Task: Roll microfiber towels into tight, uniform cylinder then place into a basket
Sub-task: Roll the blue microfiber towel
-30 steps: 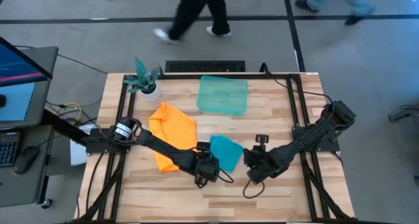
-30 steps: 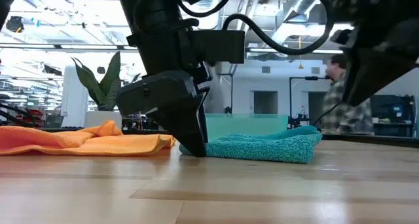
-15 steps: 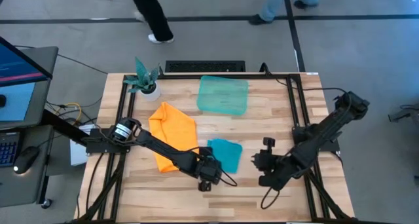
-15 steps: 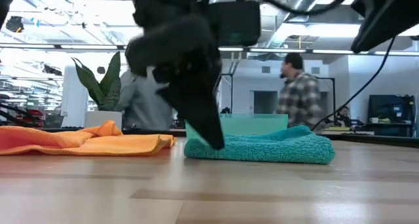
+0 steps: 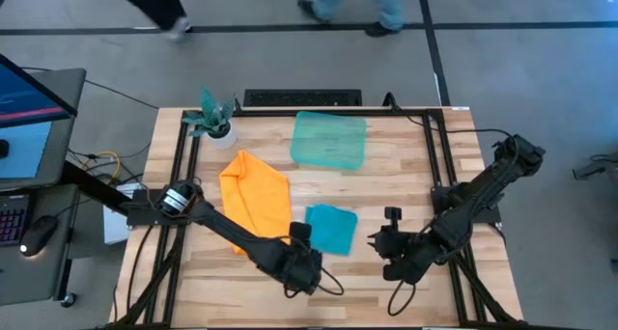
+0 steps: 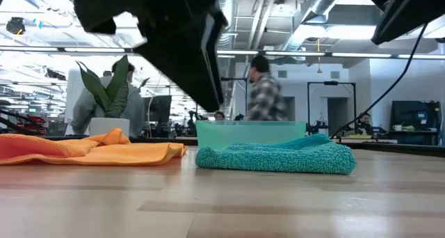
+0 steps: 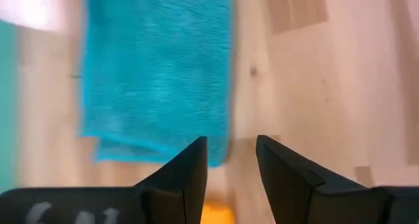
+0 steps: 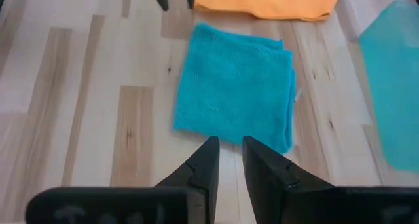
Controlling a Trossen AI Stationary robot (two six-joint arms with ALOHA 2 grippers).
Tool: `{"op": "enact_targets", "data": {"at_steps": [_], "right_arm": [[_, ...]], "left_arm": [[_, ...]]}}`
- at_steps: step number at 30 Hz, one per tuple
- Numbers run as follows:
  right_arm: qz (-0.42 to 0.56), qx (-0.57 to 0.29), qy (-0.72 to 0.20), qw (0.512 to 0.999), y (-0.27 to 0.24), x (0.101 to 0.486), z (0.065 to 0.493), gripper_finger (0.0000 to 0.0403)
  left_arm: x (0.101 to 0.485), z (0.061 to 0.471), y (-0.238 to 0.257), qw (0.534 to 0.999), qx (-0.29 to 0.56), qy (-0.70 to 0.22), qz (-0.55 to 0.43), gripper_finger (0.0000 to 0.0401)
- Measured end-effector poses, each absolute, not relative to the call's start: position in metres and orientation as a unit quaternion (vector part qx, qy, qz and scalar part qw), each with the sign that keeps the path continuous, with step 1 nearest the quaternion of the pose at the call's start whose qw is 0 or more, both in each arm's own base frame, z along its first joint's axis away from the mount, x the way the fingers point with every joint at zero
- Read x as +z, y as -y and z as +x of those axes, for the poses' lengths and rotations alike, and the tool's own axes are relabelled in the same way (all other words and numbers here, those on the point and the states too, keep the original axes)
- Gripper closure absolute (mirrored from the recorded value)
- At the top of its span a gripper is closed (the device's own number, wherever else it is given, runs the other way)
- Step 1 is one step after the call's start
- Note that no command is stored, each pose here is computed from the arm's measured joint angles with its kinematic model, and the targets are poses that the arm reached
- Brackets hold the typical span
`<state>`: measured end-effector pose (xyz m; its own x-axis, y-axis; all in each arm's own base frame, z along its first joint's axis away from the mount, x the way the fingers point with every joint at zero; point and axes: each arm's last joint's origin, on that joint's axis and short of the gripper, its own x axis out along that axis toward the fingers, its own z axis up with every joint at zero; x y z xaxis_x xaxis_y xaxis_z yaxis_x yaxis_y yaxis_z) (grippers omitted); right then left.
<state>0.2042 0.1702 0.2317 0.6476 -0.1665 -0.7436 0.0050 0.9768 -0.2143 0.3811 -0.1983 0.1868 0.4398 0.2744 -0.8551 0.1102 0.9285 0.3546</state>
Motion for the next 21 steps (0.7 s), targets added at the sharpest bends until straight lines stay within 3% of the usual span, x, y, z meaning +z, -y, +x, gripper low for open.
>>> {"op": "enact_targets", "data": {"at_steps": [8, 14, 21], "right_arm": [[-0.052, -0.054, -0.380, 0.922, -0.167, 0.237, 0.220, 0.0312], [-0.152, 0.001, -0.357, 0.922, -0.170, 0.241, 0.224, 0.0312], [-0.151, 0.025, -0.306, 0.940, -0.177, 0.262, 0.230, 0.0312]], "left_arm": [[0.201, 0.352, 0.214, 0.788, 0.118, -0.549, 0.252, 0.0276], [0.204, 0.322, 0.209, 0.734, 0.216, -0.584, 0.271, 0.0276], [0.206, 0.300, 0.216, 0.725, 0.275, -0.542, 0.323, 0.0276]]}}
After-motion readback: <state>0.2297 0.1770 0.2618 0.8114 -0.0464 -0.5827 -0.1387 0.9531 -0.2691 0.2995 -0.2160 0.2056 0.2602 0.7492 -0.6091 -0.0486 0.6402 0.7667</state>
